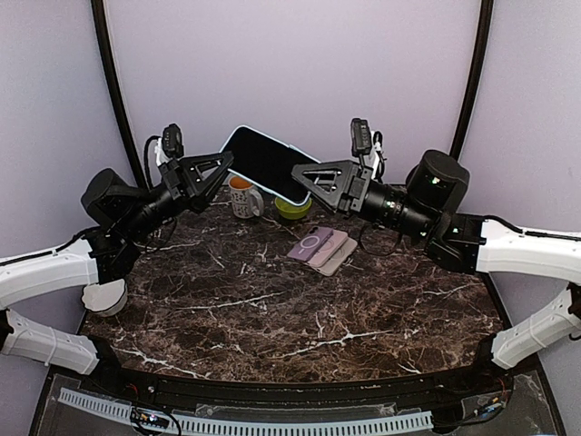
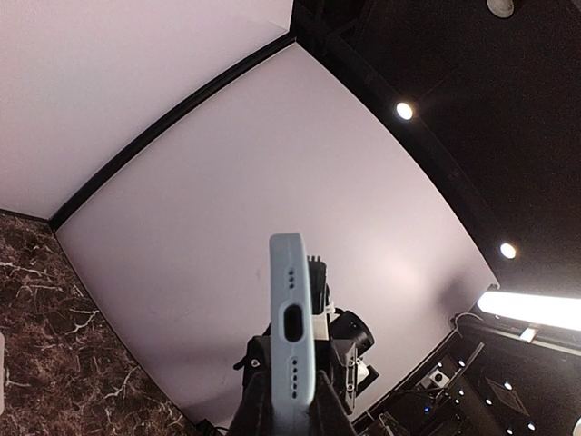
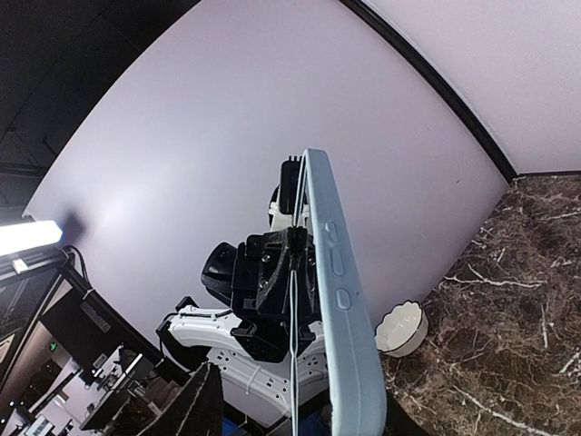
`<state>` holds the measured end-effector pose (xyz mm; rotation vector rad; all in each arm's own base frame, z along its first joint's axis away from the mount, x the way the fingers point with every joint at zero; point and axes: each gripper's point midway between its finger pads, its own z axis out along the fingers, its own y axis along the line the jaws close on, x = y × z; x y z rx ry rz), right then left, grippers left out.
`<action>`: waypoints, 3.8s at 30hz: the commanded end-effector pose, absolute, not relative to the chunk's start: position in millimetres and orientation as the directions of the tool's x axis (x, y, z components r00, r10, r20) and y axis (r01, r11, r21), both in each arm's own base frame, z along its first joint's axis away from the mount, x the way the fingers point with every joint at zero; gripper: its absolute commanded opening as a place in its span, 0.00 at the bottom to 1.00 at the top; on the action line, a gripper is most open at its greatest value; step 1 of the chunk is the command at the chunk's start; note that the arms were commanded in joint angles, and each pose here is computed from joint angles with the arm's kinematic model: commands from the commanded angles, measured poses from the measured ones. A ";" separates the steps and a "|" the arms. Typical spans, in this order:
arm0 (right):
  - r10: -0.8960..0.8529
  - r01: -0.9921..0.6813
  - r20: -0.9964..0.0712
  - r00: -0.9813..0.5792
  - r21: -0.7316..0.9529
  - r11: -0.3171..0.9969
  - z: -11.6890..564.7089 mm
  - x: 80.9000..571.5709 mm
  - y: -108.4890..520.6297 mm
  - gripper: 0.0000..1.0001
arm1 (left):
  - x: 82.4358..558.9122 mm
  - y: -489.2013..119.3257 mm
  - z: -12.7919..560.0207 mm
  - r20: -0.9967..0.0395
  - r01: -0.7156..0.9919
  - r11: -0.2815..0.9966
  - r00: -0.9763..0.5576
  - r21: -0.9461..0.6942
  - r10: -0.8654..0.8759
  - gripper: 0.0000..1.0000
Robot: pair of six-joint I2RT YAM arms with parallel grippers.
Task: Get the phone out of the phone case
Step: Pass from the left arm to the right, then remove the top left corner of the phone case.
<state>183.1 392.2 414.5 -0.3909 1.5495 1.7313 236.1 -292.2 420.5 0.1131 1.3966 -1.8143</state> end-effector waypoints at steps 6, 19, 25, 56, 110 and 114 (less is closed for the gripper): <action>0.390 -0.760 -0.685 -0.615 0.647 -0.061 452.7 172.7 392.1 0.38 | 227.3 -278.7 434.7 -0.526 0.692 -0.072 -0.608 -0.719 -0.595 0.00; 0.323 -0.740 -0.696 -0.641 0.672 -0.019 430.8 172.2 404.7 0.00 | 221.7 -274.4 410.7 -0.597 0.713 0.022 -0.569 -0.701 -0.566 0.03; 0.298 -0.754 -0.737 -0.607 0.652 0.079 416.7 176.1 396.8 0.00 | 218.3 -254.1 388.8 -0.676 0.708 0.202 -0.490 -0.677 -0.551 0.58; -0.129 -0.885 -0.991 -0.048 -0.017 0.465 314.5 187.1 347.5 0.00 | 168.2 -249.6 326.9 -0.958 0.897 0.400 -0.259 -0.190 0.124 0.80; -0.139 -0.768 -0.757 0.639 -0.614 -0.183 294.4 72.5 379.8 0.00 | 67.8 -306.0 249.2 -0.962 0.950 -0.283 0.191 0.131 0.194 0.47; -0.132 -0.762 -0.753 0.645 -0.619 -0.191 292.3 67.9 380.0 0.00 | 63.6 -309.2 246.9 -0.962 0.947 -0.293 0.191 0.129 0.197 0.42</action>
